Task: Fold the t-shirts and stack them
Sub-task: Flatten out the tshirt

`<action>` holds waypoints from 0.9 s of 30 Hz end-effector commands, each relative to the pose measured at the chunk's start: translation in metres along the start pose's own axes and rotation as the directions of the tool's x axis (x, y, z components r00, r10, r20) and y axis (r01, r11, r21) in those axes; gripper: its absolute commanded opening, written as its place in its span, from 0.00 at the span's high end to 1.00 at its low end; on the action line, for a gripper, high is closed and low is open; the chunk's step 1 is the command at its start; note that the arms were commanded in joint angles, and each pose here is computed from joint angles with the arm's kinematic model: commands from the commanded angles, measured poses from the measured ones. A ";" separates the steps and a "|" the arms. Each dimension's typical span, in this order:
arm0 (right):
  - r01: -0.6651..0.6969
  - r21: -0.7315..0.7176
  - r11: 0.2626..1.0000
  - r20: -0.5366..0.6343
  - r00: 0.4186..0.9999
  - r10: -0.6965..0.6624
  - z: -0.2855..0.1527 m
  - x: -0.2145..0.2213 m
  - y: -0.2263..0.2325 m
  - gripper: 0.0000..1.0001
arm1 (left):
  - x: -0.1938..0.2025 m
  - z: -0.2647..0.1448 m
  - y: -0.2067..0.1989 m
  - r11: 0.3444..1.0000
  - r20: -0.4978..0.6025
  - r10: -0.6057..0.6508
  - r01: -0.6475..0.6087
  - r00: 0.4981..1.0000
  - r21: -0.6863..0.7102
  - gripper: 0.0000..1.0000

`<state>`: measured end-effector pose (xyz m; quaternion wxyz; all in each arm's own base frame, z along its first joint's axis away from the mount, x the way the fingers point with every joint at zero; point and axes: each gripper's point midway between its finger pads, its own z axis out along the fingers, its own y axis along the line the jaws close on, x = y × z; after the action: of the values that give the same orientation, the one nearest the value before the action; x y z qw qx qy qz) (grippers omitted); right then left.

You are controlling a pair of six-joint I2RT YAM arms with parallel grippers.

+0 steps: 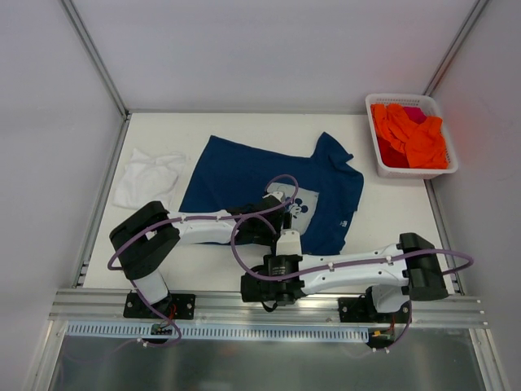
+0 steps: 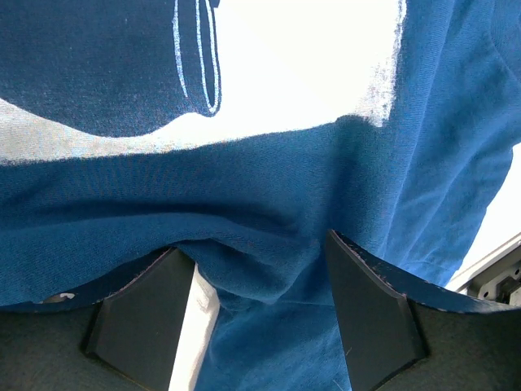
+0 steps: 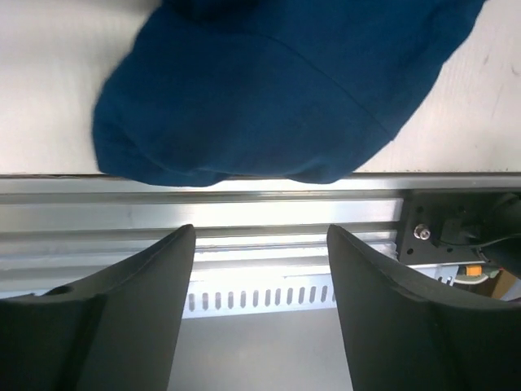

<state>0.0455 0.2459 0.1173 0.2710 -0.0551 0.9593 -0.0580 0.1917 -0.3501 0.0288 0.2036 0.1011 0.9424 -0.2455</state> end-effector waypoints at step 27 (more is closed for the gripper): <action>-0.155 0.229 0.961 0.083 0.987 0.140 0.085 0.035 -0.078 0.64 | 0.008 0.006 0.011 0.998 -0.056 0.022 -0.025 0.998 -0.049 0.35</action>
<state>0.0533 0.1558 0.0360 0.2853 0.0263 0.9443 -0.1621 0.1948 -0.3542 0.0281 0.2018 0.1057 0.9434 -0.2410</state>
